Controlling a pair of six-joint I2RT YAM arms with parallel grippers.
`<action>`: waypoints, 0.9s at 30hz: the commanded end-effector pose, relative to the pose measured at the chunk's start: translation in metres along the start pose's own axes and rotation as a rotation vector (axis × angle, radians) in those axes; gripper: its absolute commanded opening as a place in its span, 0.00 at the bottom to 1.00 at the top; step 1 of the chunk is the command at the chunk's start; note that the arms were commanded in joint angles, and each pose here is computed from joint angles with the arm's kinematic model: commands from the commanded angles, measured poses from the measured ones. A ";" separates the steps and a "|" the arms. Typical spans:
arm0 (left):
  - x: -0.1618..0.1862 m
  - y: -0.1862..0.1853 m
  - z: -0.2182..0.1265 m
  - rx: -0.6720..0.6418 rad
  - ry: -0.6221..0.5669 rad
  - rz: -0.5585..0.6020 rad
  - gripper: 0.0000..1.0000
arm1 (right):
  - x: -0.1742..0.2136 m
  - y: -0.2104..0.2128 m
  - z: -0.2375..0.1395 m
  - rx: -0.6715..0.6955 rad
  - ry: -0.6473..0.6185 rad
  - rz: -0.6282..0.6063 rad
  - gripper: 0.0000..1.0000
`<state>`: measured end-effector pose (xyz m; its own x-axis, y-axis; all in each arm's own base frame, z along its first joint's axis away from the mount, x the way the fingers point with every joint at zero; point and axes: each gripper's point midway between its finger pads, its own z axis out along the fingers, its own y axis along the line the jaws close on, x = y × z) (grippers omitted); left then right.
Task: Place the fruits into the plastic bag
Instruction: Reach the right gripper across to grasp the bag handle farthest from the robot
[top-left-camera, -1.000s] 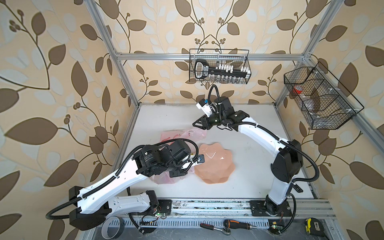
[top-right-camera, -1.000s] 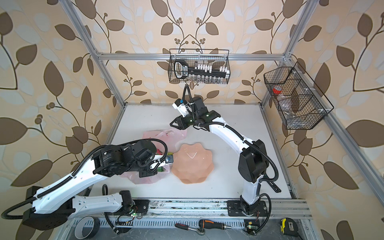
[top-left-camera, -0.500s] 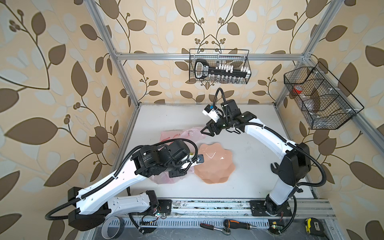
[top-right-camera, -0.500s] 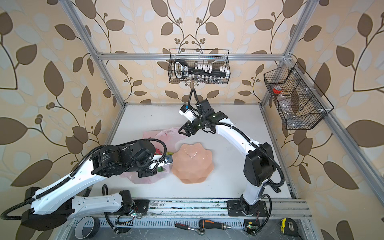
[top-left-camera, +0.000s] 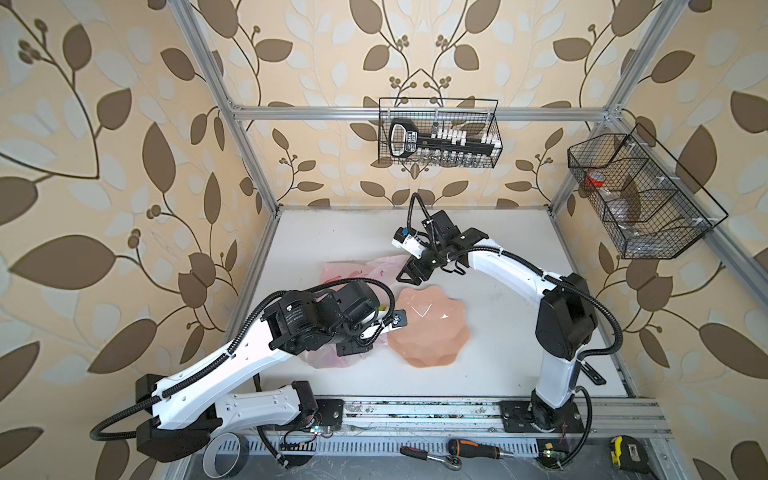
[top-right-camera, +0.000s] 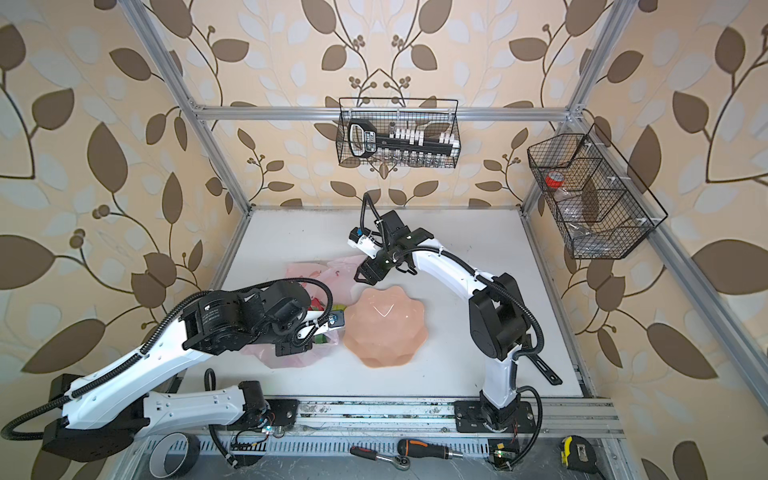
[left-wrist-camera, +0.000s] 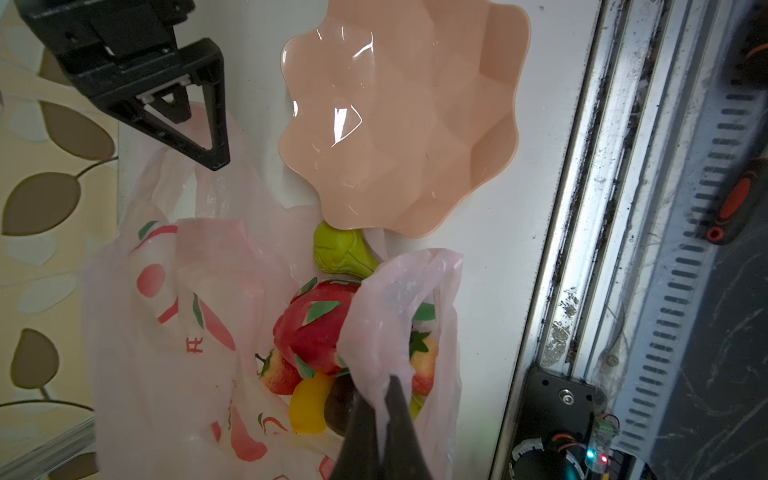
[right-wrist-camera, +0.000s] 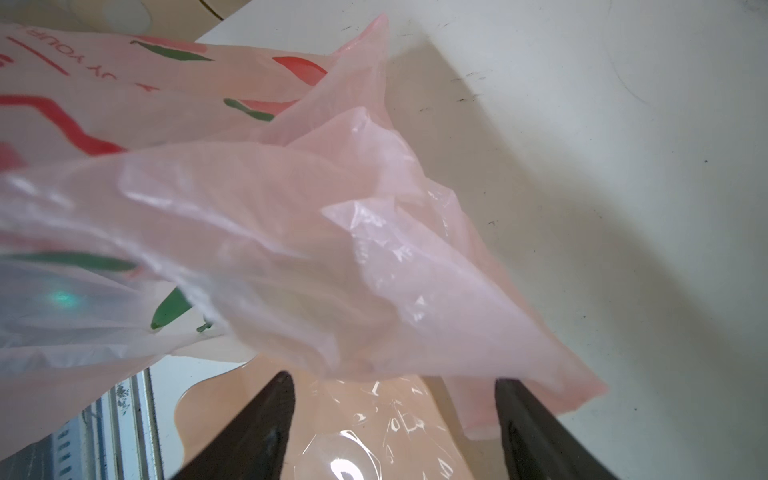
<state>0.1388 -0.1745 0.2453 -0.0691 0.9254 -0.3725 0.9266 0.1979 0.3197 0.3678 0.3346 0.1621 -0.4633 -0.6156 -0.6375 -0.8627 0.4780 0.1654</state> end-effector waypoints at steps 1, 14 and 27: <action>-0.001 0.001 -0.005 0.002 -0.001 -0.017 0.00 | -0.010 -0.007 0.004 0.042 -0.005 -0.054 0.75; 0.000 0.003 -0.006 -0.002 0.012 -0.025 0.00 | -0.039 -0.045 -0.015 0.309 -0.065 -0.106 0.76; 0.001 0.006 -0.004 -0.024 0.019 -0.034 0.00 | -0.036 -0.031 0.017 0.186 -0.027 -0.093 0.48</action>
<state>0.1394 -0.1744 0.2402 -0.0937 0.9319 -0.3503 0.9293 0.2081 0.3050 0.4241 0.3426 0.1733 -0.3908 -0.6276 -0.6734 -0.8133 0.5780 -0.0667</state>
